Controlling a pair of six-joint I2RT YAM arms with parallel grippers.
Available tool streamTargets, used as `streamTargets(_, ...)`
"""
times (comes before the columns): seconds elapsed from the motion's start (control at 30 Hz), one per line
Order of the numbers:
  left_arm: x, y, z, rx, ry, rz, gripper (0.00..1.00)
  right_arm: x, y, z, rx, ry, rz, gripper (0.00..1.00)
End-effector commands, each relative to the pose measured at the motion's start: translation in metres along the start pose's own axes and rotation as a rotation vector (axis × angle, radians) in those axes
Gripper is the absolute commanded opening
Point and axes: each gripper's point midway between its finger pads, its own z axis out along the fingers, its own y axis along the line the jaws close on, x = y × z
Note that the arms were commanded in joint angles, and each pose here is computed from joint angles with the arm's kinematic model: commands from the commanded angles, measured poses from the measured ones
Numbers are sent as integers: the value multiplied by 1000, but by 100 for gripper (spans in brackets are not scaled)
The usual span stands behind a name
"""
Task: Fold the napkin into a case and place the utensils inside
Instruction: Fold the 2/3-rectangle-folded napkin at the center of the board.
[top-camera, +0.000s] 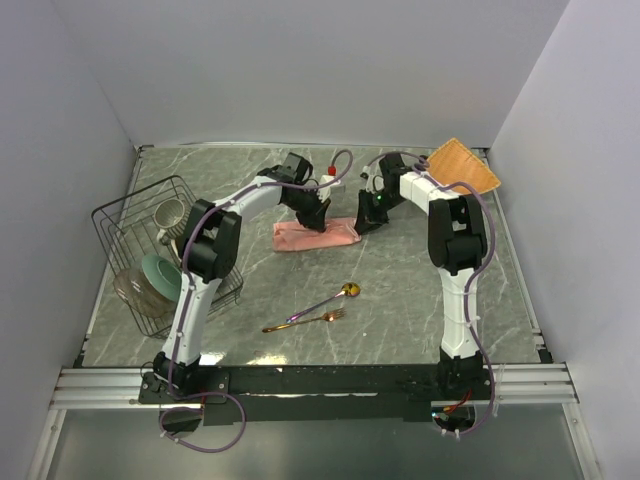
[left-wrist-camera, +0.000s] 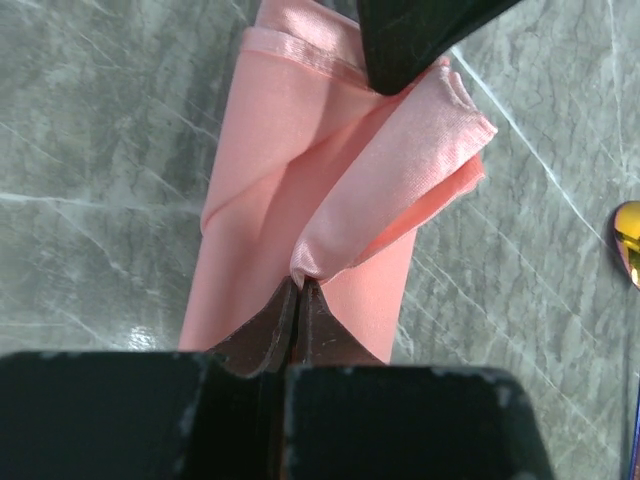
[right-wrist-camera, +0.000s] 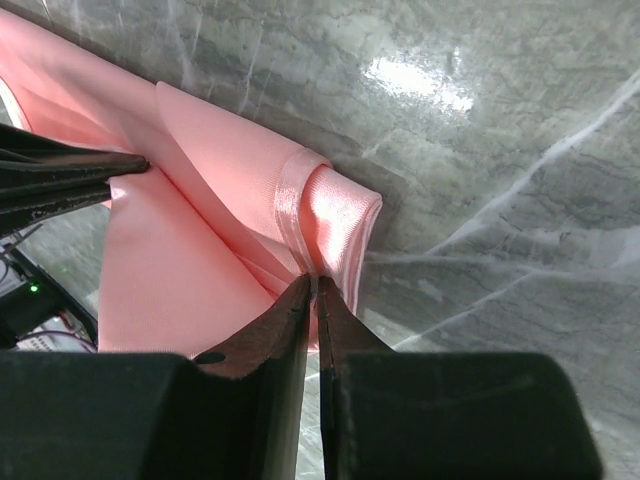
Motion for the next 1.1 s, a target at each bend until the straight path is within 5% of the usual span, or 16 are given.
streamTargets(0.0,-3,8,6,11,-12,-15,1,-2,-18,12,82,10,-48,16)
streamTargets(0.33,28,13,22,48,59,-112,1,-19,7,-20,10,-34,-139,34)
streamTargets(0.73,30,13,25,66,76,-135,1,-43,50,-76,-201,-190,-234,82)
streamTargets(1.07,32,15,26,63,76,-145,1,-33,68,-61,-224,-200,-474,90)
